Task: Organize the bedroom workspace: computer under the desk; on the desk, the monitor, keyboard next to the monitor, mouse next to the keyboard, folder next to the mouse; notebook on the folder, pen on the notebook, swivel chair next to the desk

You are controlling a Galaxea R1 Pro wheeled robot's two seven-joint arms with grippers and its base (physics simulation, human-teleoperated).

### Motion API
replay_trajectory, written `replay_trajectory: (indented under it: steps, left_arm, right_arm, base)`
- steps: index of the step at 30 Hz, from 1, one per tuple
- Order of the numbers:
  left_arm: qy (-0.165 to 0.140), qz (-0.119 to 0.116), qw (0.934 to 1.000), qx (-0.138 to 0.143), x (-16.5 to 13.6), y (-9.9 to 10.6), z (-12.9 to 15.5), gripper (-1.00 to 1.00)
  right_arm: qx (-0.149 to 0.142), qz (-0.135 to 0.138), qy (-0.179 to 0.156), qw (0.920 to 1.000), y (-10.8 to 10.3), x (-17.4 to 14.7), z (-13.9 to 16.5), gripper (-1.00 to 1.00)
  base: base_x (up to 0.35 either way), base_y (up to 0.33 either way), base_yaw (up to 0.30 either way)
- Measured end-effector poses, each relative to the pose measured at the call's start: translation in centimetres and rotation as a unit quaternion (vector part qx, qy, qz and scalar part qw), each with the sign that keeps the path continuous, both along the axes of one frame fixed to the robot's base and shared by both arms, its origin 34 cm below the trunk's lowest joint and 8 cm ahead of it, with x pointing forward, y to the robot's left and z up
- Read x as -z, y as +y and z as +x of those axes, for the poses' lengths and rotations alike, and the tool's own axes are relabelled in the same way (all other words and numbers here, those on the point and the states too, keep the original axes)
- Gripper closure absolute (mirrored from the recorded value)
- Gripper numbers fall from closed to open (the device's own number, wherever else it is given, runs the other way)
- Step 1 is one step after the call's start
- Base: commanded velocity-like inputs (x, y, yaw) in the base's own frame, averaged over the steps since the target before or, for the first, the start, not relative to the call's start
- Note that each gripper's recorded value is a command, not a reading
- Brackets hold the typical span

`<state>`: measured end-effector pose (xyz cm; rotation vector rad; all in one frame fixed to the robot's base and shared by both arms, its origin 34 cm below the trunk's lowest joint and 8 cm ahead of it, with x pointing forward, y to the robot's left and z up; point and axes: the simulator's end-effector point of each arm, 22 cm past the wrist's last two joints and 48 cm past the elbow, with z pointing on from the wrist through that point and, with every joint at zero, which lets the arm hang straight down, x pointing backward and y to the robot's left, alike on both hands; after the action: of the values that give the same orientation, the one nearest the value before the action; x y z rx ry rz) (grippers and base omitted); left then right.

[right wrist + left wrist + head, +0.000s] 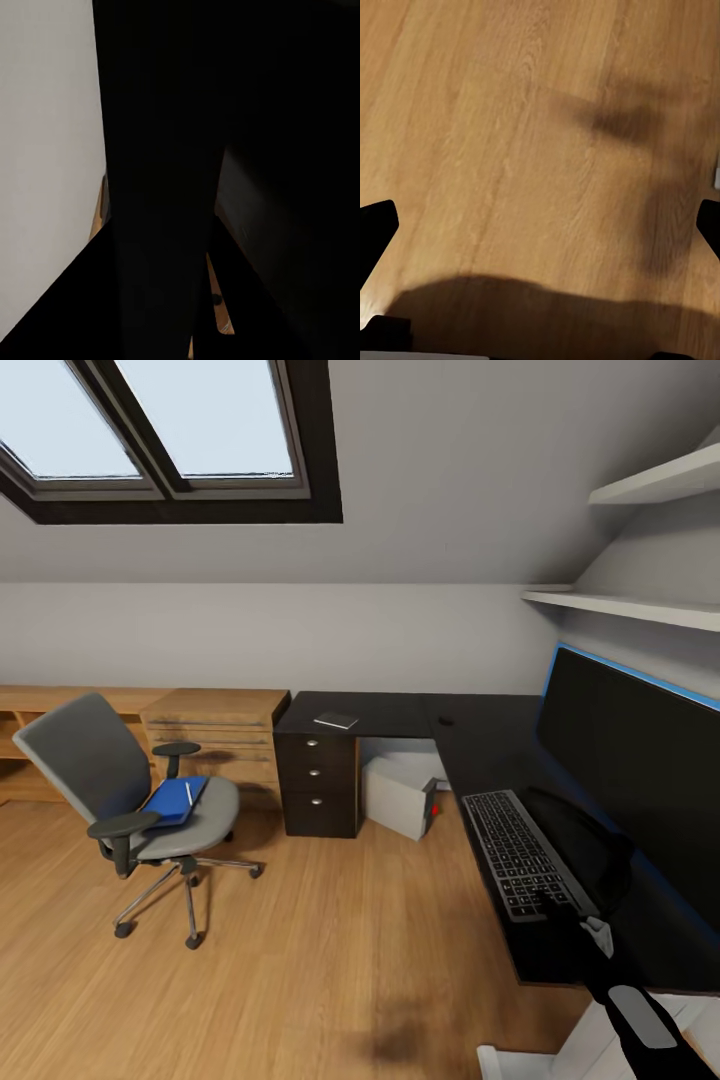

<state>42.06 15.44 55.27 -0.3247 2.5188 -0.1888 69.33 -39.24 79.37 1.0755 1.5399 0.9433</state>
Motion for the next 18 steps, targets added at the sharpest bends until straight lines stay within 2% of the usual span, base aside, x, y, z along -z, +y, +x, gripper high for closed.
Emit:
replay_trajectory:
  steps: [15,18]
  left_arm:
    - [0.0,0.0,1.0,0.0,0.0,0.01,0.01,-1.0]
    - [0.0,0.0,1.0,-0.001,0.0,0.02,0.01,-1.0]
  right_arm:
    - [0.006,0.001,0.0,1.0,-0.33,0.04,-0.04,1.0]
    - [0.016,-0.005,0.0,0.9999,-0.86,0.04,-0.05,1.0]
  base:
    - [0.006,-0.012,0.0]
    - [0.0,0.0,0.0]
